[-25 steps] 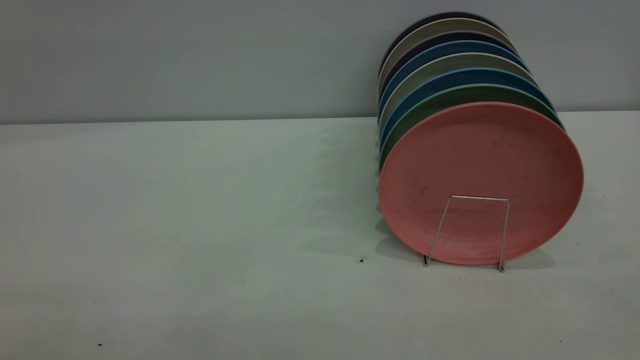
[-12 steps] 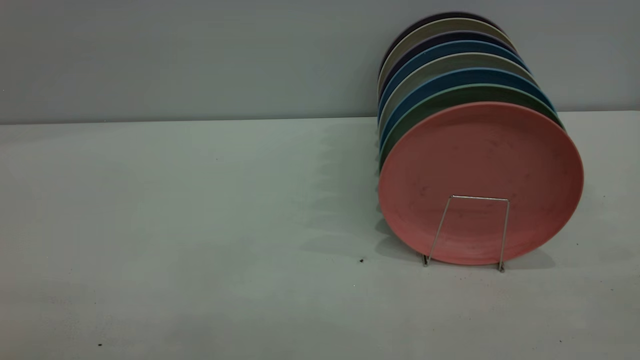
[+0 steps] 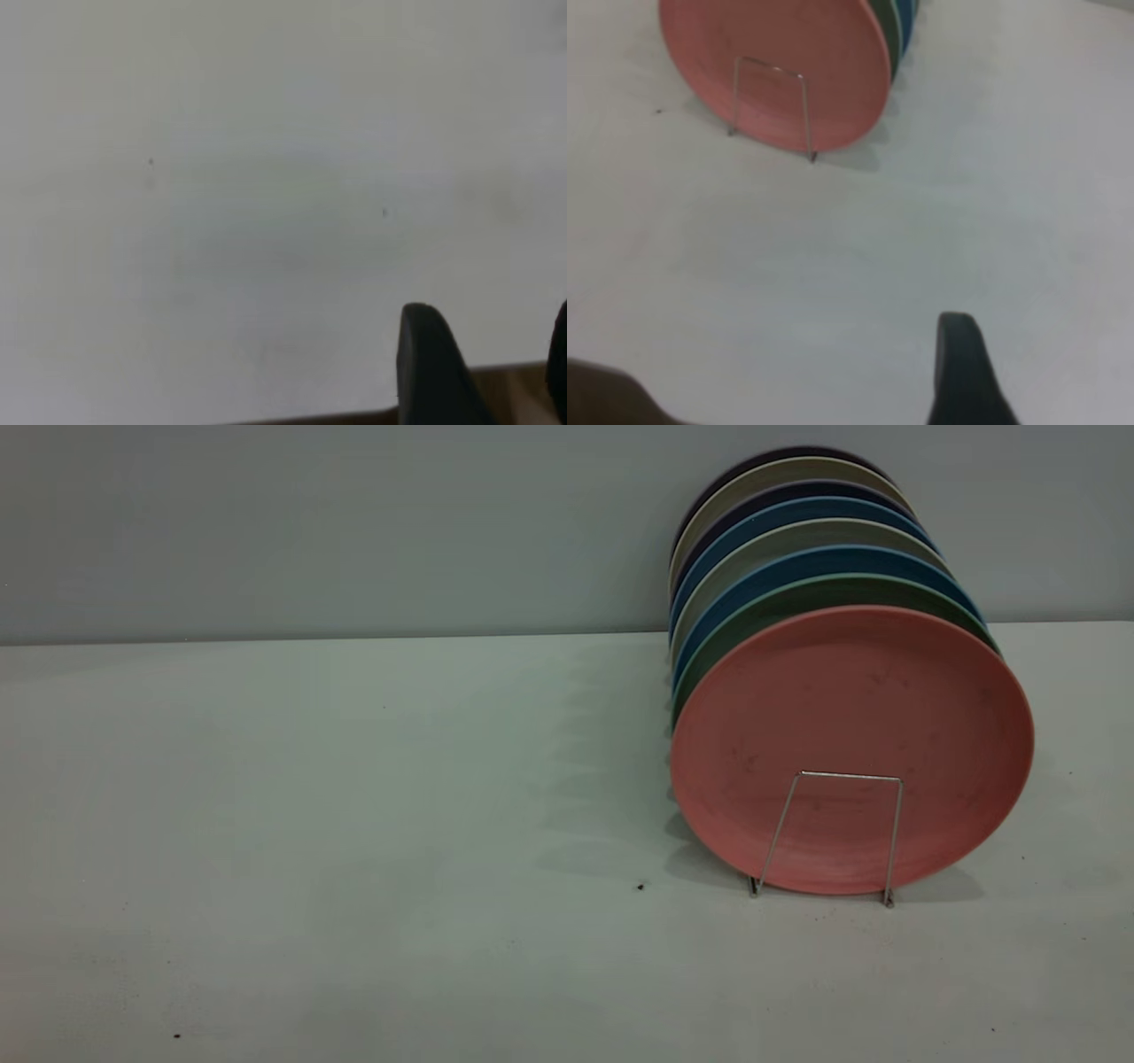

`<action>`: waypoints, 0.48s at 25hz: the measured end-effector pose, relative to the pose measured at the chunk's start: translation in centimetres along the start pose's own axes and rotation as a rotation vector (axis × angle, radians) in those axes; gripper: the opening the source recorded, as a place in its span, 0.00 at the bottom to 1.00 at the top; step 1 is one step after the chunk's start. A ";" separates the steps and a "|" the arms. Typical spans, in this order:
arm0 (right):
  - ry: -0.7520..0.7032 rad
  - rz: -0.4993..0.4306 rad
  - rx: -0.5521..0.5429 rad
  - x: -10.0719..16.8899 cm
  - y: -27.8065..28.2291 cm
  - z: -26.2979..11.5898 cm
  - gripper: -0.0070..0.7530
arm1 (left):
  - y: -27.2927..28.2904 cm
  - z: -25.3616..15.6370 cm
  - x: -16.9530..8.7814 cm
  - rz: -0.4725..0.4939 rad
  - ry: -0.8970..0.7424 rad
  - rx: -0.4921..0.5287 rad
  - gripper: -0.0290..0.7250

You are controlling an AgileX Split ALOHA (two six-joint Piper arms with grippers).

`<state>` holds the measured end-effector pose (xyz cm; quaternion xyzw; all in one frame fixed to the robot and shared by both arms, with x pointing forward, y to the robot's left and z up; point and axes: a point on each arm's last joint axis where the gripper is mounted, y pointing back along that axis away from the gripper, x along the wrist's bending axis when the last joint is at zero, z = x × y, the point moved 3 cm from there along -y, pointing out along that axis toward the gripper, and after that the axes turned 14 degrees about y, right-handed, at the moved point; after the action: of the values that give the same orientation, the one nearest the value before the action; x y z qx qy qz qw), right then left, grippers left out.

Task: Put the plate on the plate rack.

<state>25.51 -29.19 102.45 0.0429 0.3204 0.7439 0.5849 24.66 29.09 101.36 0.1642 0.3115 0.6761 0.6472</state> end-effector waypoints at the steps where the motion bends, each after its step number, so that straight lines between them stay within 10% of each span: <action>1: -0.004 -0.006 0.002 0.0 0.0 0.0 0.63 | 0.1 0.0 0.0 -0.003 -0.002 -0.006 0.51; 12: -0.050 -0.075 0.027 -0.1 0.0 0.0 0.63 | 0.1 -0.1 0.1 -0.030 -0.031 -0.004 0.51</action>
<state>25.55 -29.33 102.45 0.0575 0.3172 0.7158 0.6195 24.49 29.13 101.36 0.1687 0.3023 0.6644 0.6624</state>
